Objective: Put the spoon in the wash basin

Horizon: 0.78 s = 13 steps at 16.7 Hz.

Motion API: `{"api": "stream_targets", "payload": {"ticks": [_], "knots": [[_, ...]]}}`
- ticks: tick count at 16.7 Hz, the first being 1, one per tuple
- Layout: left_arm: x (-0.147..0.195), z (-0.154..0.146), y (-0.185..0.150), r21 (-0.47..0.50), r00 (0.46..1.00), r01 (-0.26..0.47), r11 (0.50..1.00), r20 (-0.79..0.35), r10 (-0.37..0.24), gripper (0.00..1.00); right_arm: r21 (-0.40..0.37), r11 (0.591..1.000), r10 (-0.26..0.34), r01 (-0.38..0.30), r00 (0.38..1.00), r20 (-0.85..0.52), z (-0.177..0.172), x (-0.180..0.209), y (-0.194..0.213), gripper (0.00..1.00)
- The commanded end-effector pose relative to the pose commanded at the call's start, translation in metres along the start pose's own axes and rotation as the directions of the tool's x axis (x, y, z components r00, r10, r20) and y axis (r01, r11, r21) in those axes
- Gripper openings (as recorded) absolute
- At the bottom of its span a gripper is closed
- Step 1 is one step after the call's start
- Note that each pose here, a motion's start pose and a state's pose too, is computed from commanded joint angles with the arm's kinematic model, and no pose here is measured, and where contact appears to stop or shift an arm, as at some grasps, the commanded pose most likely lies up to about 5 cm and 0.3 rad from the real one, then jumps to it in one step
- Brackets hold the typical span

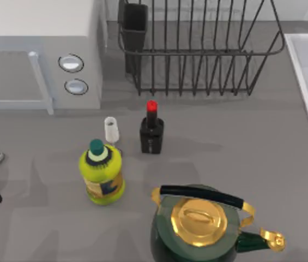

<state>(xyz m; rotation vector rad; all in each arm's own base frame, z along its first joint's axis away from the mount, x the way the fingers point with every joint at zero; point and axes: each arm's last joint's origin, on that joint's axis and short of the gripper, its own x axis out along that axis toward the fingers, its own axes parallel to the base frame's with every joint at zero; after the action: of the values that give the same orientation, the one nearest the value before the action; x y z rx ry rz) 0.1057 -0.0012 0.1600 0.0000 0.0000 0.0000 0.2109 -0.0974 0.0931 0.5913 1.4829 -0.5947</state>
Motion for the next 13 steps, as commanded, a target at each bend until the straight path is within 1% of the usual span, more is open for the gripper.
{"api": "stream_targets", "payload": {"ticks": [5, 6, 9, 13], "knots": [[0.000, 0.000, 0.000, 0.000, 1.000, 0.000, 1.000, 0.000, 0.000, 1.00, 0.000, 1.000, 0.000, 0.000, 1.000, 0.000, 0.000, 0.000, 0.000, 0.00], [0.000, 0.000, 0.000, 0.000, 1.000, 0.000, 1.000, 0.000, 0.000, 1.00, -0.002, 1.000, 0.000, 0.000, 0.999, 0.034, 0.001, -0.022, 0.001, 0.00], [0.000, 0.000, 0.000, 0.000, 1.000, 0.000, 1.000, 0.000, 0.000, 1.00, -0.003, 1.000, 0.004, -0.004, 0.999, 0.045, 0.005, -0.032, 0.002, 0.00], [0.000, 0.000, 0.000, 0.000, 1.000, 0.000, 1.000, 0.000, 0.000, 1.00, -0.006, 1.000, -0.004, 0.004, 1.000, 0.022, 0.008, -0.069, 0.003, 0.00]]}}
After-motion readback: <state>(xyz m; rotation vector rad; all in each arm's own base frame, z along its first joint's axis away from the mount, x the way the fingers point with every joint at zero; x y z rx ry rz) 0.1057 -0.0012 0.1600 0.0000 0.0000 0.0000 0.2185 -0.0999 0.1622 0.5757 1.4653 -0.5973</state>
